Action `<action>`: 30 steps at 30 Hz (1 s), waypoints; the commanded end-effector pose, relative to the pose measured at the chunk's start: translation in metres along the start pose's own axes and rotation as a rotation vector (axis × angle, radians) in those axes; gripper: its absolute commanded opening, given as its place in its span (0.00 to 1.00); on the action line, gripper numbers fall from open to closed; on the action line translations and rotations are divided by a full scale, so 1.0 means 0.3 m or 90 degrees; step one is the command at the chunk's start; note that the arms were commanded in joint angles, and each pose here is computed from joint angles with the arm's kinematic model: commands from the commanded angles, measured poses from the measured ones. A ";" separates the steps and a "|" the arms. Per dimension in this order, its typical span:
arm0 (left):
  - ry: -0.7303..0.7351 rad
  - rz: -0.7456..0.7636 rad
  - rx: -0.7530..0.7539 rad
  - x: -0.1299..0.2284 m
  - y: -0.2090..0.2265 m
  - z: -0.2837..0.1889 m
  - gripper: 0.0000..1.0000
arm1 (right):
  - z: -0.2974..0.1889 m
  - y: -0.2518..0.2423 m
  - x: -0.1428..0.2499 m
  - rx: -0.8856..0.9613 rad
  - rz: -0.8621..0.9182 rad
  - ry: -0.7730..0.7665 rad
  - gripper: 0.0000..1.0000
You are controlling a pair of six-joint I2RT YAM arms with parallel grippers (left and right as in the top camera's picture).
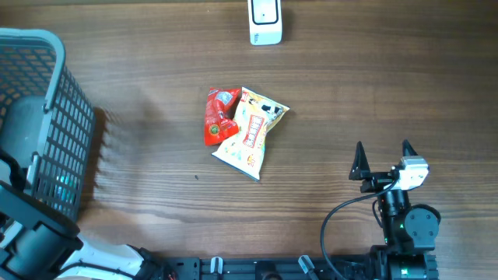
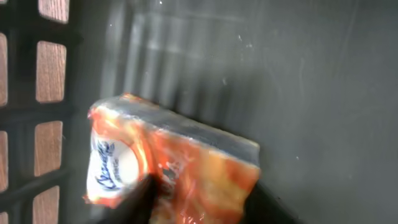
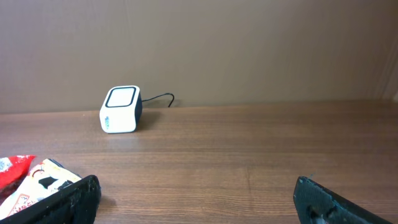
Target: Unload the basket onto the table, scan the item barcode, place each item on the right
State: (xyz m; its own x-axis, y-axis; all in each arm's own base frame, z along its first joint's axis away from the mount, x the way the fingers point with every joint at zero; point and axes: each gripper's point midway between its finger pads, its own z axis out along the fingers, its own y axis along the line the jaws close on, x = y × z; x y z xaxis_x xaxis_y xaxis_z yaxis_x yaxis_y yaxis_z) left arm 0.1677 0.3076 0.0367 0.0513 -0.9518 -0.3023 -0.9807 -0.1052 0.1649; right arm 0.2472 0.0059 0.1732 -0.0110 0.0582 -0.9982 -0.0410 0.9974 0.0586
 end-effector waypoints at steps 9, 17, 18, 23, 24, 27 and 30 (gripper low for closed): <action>-0.039 -0.042 0.342 -0.155 -0.133 -0.640 0.04 | -0.001 -0.007 -0.005 0.007 -0.003 -0.005 1.00; -0.046 0.109 0.893 0.132 -0.182 -1.458 0.04 | -0.001 -0.007 -0.005 0.007 -0.003 -0.005 1.00; -0.024 0.152 0.912 0.212 -0.200 -1.493 0.04 | -0.001 -0.007 -0.005 0.007 -0.003 -0.005 1.00; 0.082 0.468 0.815 0.768 -0.335 -1.439 0.04 | -0.001 -0.007 -0.005 0.007 -0.003 -0.005 1.00; 0.077 0.511 0.771 0.842 -0.356 -1.393 0.04 | -0.001 -0.007 -0.005 0.007 -0.003 -0.005 1.00; 0.046 0.674 0.567 1.142 -0.427 -1.155 0.04 | -0.001 -0.007 -0.005 0.007 -0.003 -0.005 1.00; 0.076 0.788 0.445 1.418 -0.491 -0.928 0.04 | -0.001 -0.007 -0.005 0.007 -0.003 -0.005 1.00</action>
State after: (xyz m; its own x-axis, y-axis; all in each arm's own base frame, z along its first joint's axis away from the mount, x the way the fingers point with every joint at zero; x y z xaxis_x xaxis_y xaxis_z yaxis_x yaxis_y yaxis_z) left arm 0.3797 -0.1408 0.2058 -0.8617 -0.4402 -0.2522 -0.3259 0.8613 -0.3897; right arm 0.2472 0.0058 0.1733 -0.0106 0.0582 -0.9982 -0.0406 0.9975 0.0586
